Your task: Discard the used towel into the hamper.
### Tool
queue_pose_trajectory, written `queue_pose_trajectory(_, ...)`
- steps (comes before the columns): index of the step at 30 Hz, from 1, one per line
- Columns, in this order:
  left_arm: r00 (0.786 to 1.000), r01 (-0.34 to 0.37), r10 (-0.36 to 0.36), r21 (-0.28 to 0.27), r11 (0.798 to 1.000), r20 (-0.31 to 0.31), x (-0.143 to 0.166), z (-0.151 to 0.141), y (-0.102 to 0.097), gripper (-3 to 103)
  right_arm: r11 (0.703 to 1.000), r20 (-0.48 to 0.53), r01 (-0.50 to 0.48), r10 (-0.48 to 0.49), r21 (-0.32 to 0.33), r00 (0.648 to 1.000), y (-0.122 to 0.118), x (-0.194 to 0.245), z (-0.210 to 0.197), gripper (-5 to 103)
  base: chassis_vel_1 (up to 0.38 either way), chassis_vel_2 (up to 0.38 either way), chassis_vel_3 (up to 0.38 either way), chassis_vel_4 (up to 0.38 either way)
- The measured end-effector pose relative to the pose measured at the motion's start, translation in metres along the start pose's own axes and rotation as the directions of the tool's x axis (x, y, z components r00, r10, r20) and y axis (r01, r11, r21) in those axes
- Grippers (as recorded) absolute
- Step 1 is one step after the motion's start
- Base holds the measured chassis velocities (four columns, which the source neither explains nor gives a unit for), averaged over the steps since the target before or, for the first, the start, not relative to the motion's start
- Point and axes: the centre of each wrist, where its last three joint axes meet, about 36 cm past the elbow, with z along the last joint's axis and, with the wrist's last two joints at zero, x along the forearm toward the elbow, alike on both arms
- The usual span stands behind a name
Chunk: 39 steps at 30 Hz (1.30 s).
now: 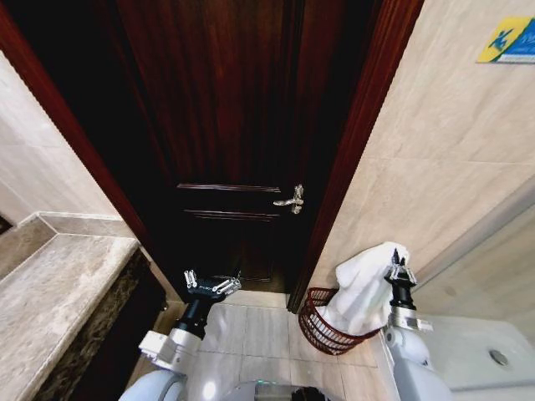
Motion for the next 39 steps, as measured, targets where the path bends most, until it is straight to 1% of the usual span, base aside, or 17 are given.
queue_pose_trajectory(17, 1.0, 0.0, 0.0, 0.0, 1.0, 0.0, 0.0, 0.0, 0.0, 100, 1.0, -0.058, -0.006, 0.004, -0.021, 0.998, 0.008, 0.018, 0.019, 4, 0.0, 0.0, 0.0, 0.0)
queue_pose_trajectory(27, 1.0, 0.0, 0.0, 0.0, 1.0, 0.0, 0.0, 0.0, 0.0, 100, 1.0, -0.116, -0.009, 0.006, -0.025, 0.993, 0.008, 0.036, 0.032, 4, 0.0, 0.0, 0.0, 0.0)
queue_pose_trajectory(39, 1.0, 0.0, 0.0, 0.0, 1.0, 0.0, 0.0, 0.0, 0.0, 100, 0.998, -0.206, -0.044, 0.036, -0.033, 0.978, 0.01, 0.059, 0.057, 4, 0.0, 0.0, 0.0, 0.0)
